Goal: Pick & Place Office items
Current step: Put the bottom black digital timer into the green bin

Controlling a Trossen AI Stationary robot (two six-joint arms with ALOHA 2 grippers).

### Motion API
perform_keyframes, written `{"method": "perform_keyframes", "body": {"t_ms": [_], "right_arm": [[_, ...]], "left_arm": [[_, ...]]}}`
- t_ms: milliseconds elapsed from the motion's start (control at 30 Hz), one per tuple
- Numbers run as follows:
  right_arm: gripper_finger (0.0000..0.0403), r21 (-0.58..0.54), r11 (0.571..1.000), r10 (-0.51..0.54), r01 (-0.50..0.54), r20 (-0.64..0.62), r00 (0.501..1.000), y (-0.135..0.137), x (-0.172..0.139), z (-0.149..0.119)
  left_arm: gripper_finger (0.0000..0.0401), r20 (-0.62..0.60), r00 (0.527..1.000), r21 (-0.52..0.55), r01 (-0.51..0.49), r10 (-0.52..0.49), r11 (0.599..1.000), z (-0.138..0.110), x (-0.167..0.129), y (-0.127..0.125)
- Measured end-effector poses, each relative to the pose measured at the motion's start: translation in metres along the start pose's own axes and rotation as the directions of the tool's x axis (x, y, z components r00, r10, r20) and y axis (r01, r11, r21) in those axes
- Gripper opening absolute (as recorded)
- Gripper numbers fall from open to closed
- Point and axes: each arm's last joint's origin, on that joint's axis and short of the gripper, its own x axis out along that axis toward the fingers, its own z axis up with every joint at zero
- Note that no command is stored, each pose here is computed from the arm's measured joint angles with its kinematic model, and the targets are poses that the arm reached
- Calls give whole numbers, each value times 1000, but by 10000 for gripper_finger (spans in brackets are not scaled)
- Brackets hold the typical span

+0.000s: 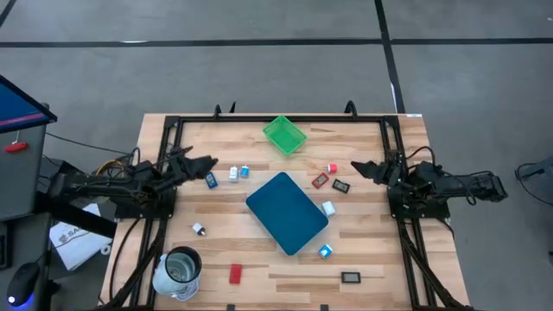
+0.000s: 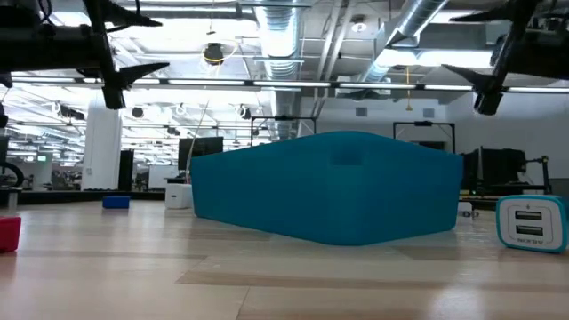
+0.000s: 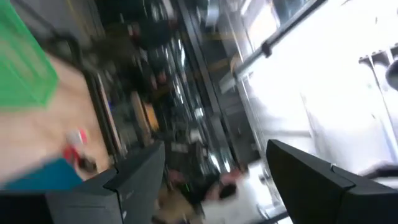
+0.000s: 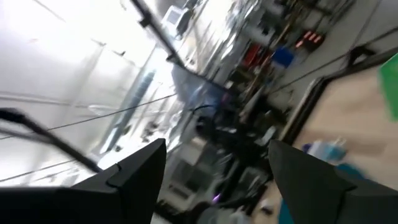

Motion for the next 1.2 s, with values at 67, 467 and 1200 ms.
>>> {"method": "perform_keyframes", "body": {"t_ms": [67, 467, 1200], "right_arm": [[276, 31, 998, 52, -50, -66, 996, 3, -1, -3], [276, 274, 868, 465, -414, -155, 872, 71, 7, -5], [276, -359, 893, -450, 272, -727, 519, 225, 107, -52]], "left_arm": [[278, -57, 998, -9, 11, -11, 1000, -6, 2, 0], [278, -293, 927, -74, 221, -233, 972, -30, 11, -12], [278, -349, 709, 403, 704, -613, 585, -11, 69, -165]]}}
